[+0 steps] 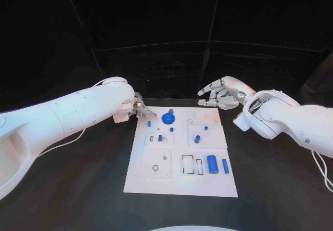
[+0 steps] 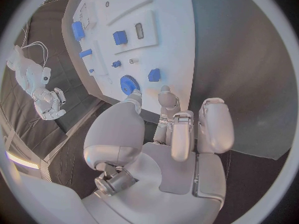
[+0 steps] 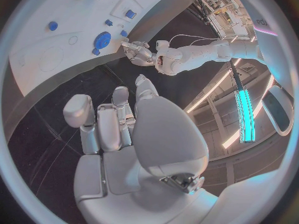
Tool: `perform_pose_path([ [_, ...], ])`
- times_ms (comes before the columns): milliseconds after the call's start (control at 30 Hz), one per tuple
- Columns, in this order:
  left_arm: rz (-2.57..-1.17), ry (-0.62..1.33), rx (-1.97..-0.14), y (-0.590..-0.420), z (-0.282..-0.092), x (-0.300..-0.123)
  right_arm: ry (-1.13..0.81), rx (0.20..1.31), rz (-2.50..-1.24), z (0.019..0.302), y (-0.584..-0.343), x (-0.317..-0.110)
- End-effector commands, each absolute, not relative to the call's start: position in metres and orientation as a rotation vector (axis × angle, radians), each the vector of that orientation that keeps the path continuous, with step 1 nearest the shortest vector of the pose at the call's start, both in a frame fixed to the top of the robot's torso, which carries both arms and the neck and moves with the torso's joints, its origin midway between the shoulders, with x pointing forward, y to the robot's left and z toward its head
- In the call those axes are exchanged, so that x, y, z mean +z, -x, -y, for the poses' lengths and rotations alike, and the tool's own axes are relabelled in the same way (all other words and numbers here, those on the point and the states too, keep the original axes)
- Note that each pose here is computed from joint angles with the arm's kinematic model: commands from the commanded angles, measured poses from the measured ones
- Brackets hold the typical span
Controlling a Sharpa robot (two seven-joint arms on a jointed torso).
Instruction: Assemble the parts on the task board
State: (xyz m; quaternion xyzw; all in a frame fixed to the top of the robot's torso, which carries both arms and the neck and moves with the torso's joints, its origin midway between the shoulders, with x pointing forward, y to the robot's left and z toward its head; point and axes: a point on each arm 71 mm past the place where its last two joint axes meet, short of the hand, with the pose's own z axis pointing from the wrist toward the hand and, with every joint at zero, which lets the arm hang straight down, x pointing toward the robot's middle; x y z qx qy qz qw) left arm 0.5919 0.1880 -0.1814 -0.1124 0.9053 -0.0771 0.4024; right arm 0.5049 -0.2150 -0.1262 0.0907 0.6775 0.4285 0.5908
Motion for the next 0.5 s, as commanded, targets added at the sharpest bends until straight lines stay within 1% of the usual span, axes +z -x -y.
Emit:
perform_pose_path([
  [33,-2.3,0.244,-0.209,-0.5921,-0.1843,-0.182,-0.201,1.002,-1.576,0.2133,-0.5049,-0.125],
  [500,-2.345,0.208,-0.182,-0.5904,-0.1812,-0.1862,-0.2,1.003,-1.577,0.2123,-0.5051,-0.1251],
])
